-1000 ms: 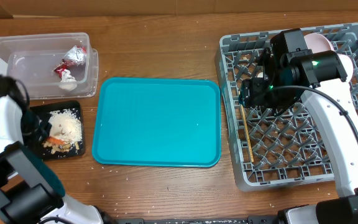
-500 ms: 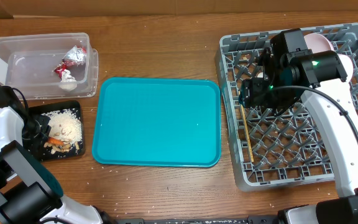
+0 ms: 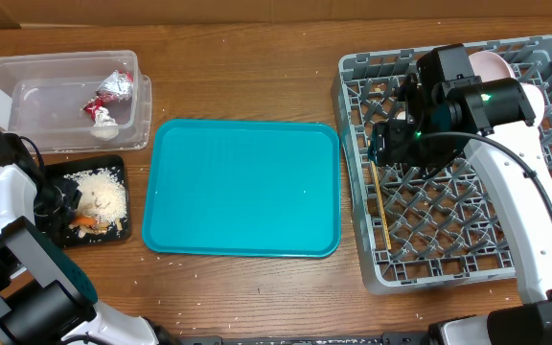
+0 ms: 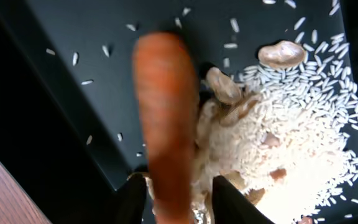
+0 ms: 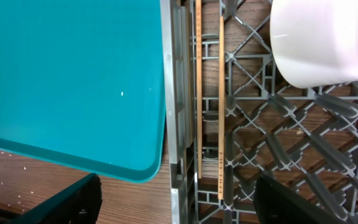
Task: Sort waste into correct bins and load items into the dishwasher
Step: 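Lower the carrot onto the black tray and open the left gripper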
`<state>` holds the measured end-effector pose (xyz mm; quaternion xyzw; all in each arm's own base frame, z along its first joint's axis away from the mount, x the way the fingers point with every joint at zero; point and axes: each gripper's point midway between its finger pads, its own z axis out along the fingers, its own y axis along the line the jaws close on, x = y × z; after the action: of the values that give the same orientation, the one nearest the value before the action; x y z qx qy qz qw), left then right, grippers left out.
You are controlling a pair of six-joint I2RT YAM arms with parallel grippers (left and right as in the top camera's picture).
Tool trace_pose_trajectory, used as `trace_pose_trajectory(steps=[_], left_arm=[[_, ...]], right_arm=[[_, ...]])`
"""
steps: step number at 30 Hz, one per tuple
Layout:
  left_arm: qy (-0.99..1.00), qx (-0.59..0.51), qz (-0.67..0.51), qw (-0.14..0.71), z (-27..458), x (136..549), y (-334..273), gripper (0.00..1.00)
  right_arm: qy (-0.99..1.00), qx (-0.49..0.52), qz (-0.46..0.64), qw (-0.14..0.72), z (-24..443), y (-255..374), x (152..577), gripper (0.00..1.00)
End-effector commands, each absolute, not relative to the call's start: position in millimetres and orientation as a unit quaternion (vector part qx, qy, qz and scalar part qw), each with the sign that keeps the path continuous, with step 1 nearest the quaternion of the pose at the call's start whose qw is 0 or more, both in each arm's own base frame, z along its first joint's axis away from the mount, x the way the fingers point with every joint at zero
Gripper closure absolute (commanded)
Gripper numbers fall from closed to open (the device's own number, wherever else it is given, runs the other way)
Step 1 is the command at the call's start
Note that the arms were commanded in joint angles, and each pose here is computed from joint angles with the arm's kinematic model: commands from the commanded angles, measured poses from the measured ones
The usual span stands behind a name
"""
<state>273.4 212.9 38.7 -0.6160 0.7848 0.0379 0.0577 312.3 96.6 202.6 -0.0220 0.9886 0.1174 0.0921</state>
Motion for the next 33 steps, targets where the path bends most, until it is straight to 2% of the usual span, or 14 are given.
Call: trace_pose_trajectory(steps=[1,2,3,6,7,12,15,17,19,22,23,28,33], left_arm=[[0.784,-0.617,0.036,0.060,41,273,211,0.51],[0.784,-0.617,0.036,0.060,41,273,211,0.49],[0.784,-0.617,0.036,0.060,41,273,210,0.43],[0.789,-0.610,0.033,0.057,41,272,208,0.12],[0.794,-0.605,0.026,0.057,41,275,206,0.08],[0.824,-0.559,-0.001,0.091,65,299,191,0.05],[0.870,-0.468,-0.013,0.155,110,335,162,0.01],[0.938,-0.259,-0.070,0.218,157,380,83,0.00],[0.961,-0.134,-0.077,0.228,176,390,28,0.00],[0.981,-0.016,-0.062,0.183,179,370,-32,0.00],[0.989,0.008,-0.041,0.141,172,348,-45,0.00],[0.999,-0.032,-0.008,0.001,162,279,-37,0.00],[0.996,-0.039,-0.014,-0.076,168,238,-35,0.00]], right_arm=[[0.987,-0.023,0.119,0.107,210,97,316,0.20],[0.987,-0.023,0.119,0.107,210,97,316,0.20],[0.987,-0.023,0.119,0.107,210,97,316,0.20],[0.987,-0.023,0.119,0.107,210,97,316,0.20],[0.987,-0.023,0.119,0.107,210,97,316,0.20],[0.986,-0.023,0.120,0.112,211,97,318,0.18],[0.982,-0.027,0.135,0.133,215,103,328,0.09],[0.960,-0.048,0.202,0.188,233,128,353,0.01],[0.936,-0.069,0.245,0.245,253,144,375,0.00],[0.929,-0.073,0.238,0.274,259,143,388,0.00],[0.940,-0.058,0.211,0.260,251,131,384,0.00],[0.981,-0.015,0.114,0.156,216,89,341,0.00],[0.993,-0.006,0.093,0.066,204,79,298,0.00]])
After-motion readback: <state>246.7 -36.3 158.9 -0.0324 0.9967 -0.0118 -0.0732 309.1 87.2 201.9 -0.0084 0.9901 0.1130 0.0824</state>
